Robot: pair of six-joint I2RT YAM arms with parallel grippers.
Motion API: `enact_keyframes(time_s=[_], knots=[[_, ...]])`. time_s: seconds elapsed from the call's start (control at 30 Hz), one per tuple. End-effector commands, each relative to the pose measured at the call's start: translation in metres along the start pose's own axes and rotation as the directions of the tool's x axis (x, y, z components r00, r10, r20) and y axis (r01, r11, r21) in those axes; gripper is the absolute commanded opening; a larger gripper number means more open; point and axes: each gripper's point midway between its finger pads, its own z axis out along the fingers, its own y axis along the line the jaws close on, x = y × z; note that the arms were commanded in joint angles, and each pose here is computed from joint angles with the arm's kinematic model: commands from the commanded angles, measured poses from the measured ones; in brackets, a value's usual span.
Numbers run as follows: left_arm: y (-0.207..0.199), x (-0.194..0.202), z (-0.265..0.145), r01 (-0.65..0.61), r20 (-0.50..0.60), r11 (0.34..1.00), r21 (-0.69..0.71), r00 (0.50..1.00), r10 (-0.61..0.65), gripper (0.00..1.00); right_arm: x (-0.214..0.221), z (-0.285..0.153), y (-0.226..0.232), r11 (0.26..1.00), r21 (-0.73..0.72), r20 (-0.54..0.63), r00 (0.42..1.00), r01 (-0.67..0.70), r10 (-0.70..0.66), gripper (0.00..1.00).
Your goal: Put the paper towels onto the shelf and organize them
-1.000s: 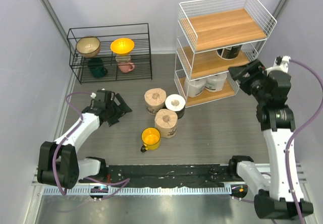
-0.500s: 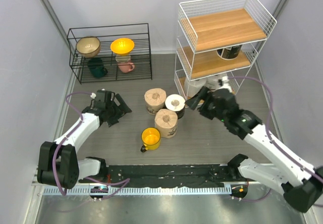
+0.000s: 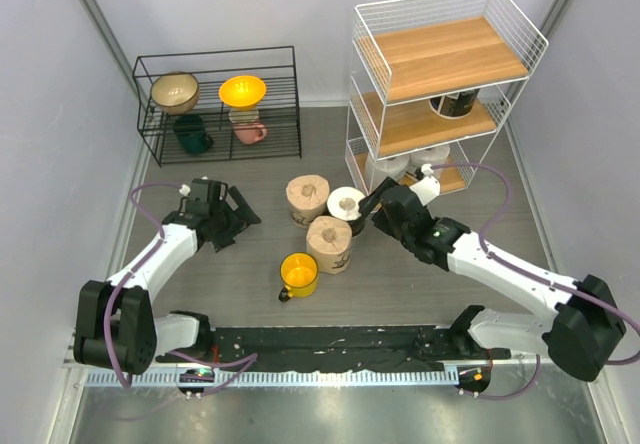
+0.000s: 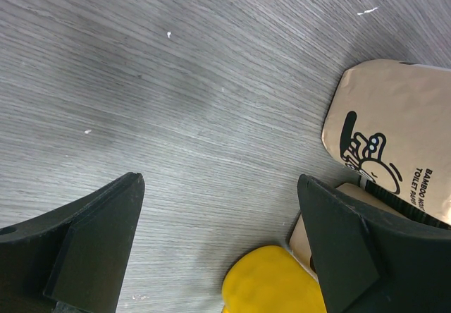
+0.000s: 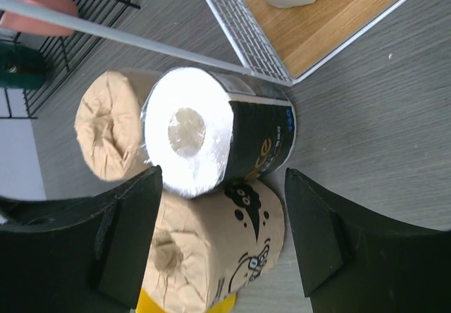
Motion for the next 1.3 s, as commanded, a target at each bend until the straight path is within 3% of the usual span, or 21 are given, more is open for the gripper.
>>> enact_keyframes(time_s=[0.0, 0.7, 0.9, 1.27], knots=[[-0.012, -0.008, -0.003, -0.026, 0.016, 0.999, 0.032, 1.0, 0.025, 0.96, -0.015, 0.014, 0.02, 0.998, -0.02, 0.101, 0.993, -0.056, 0.058, 0.75], [-0.015, -0.005, 0.002, -0.021, 0.0, 0.999, 0.047, 1.0, 0.021, 0.96, 0.012, 0.059, 0.008, 0.998, 0.051, 0.108, 0.993, -0.043, 0.037, 0.71], [-0.014, -0.005, 0.003, -0.019, -0.001, 0.999, 0.046, 1.0, 0.02, 0.95, 0.024, 0.069, 0.005, 0.997, 0.066, 0.076, 0.997, -0.032, 0.027, 0.66], [-0.014, -0.005, 0.002, -0.021, 0.002, 0.999, 0.046, 1.0, 0.021, 0.96, 0.015, 0.056, 0.009, 0.998, 0.046, 0.086, 0.996, -0.033, 0.029, 0.34]])
